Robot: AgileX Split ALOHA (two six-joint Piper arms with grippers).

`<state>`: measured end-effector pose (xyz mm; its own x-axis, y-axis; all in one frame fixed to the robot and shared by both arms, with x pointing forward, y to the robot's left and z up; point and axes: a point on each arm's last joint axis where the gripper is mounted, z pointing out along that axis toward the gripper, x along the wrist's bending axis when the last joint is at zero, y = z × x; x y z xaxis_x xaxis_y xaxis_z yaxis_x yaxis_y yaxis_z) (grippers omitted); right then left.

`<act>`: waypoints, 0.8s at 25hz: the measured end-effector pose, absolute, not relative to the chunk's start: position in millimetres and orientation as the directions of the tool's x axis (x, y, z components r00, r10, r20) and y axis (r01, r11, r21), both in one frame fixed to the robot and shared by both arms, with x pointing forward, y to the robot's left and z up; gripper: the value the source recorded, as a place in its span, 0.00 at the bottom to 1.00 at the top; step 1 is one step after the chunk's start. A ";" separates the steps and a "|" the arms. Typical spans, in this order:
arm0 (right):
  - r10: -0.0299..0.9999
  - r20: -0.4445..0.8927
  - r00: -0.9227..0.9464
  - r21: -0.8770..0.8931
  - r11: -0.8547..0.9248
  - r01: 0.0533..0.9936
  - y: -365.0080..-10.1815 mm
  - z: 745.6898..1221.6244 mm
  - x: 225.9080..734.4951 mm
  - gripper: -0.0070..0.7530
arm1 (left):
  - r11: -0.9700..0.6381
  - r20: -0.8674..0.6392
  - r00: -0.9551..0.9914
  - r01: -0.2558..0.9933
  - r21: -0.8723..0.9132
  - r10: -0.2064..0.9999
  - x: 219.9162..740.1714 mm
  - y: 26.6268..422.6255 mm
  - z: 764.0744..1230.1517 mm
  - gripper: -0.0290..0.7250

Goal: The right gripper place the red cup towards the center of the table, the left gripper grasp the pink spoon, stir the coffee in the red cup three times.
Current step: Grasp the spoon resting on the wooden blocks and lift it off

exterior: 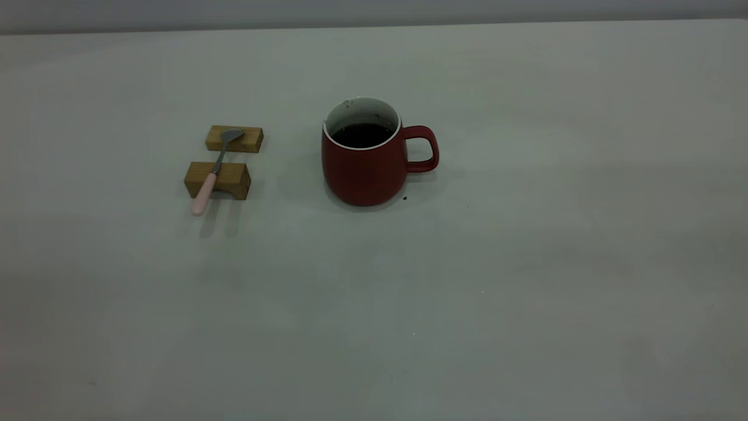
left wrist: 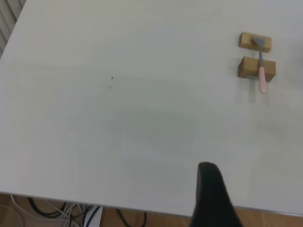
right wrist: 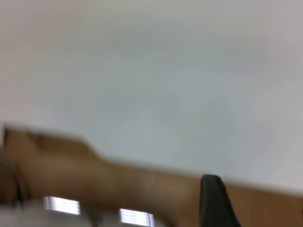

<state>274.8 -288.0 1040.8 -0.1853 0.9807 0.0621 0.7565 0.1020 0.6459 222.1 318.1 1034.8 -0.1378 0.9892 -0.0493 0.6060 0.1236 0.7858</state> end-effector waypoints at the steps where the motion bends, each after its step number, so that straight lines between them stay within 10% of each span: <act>1: 0.982 0.062 -0.176 0.681 0.088 0.727 -289.3 1041.4 271.8 0.63 | 0.124 -0.049 -0.138 0.606 0.786 0.989 222.1 318.1 1034.8 0.74; 20: 1.000 -0.006 0.001 0.833 0.005 0.554 -303.3 1038.8 237.5 0.63 | 0.123 -0.049 -0.137 0.606 0.786 0.989 222.1 318.1 1034.8 0.74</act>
<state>237.5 -303.3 1038.8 0.0012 1.0000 -0.0065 0.5538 0.0047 0.8326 222.1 318.1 1034.8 -0.1373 0.9893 -0.0488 0.6061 0.1229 0.7858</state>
